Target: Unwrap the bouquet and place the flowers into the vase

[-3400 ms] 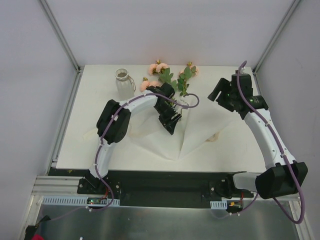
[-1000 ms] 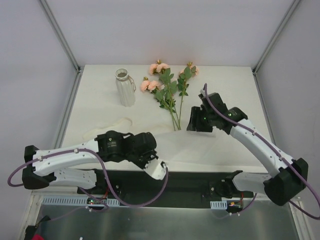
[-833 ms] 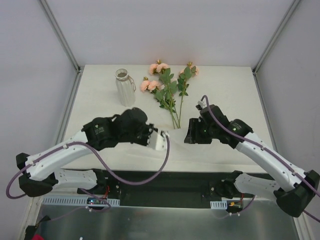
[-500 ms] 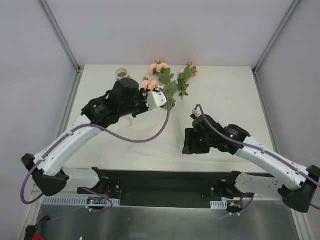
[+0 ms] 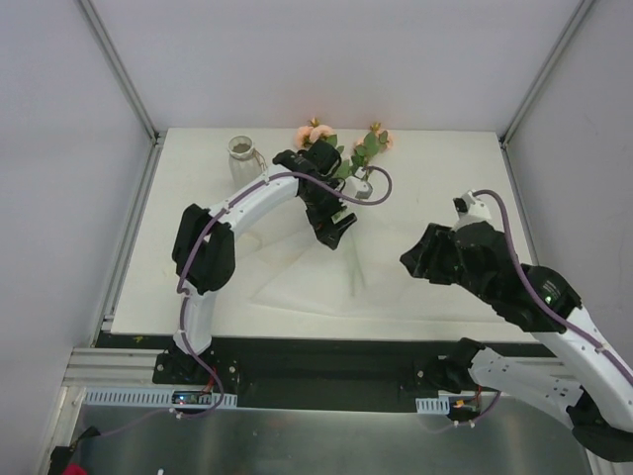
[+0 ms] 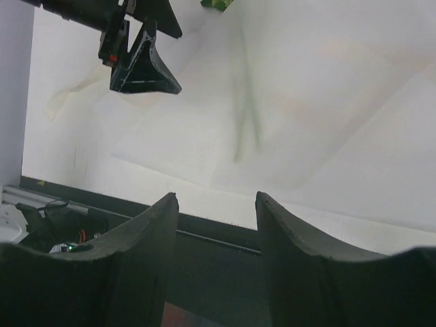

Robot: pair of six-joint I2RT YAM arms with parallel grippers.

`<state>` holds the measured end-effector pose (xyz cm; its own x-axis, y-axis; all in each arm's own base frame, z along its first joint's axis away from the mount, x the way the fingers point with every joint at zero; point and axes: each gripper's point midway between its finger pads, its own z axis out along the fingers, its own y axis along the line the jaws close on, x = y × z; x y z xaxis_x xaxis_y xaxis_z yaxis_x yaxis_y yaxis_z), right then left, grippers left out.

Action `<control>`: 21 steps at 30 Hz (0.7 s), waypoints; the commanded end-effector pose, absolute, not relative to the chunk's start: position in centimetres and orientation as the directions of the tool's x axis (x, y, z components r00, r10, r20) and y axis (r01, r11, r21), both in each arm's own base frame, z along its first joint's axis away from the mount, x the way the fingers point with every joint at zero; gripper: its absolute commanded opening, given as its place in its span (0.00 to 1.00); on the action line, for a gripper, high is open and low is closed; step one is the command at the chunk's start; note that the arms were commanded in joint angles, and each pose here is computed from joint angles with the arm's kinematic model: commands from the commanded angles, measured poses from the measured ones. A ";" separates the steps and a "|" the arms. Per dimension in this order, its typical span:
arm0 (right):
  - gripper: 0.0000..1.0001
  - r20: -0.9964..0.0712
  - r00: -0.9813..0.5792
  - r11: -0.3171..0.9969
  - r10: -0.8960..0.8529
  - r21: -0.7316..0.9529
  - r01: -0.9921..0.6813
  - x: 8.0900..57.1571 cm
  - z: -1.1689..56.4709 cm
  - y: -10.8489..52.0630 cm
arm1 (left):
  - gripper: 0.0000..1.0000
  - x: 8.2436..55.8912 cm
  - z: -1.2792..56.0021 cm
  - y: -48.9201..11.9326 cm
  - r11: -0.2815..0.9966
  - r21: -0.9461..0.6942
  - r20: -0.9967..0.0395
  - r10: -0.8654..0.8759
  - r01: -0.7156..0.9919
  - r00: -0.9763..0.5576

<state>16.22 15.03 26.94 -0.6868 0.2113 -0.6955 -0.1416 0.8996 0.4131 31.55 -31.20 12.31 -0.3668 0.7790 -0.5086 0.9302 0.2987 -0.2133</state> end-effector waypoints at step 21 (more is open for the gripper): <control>0.47 -0.712 -0.648 0.857 0.271 0.485 -0.175 20.2 27.7 16.2 | 0.98 35.0 8.0 -33.9 0.286 -0.538 -0.483 0.667 0.793 -0.568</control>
<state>19.72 15.08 26.63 -0.6650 0.2618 -0.6995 -0.1177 0.8881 0.4443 34.61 -32.98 6.73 -0.5613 0.6864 -0.4624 0.7984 0.3019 -0.5210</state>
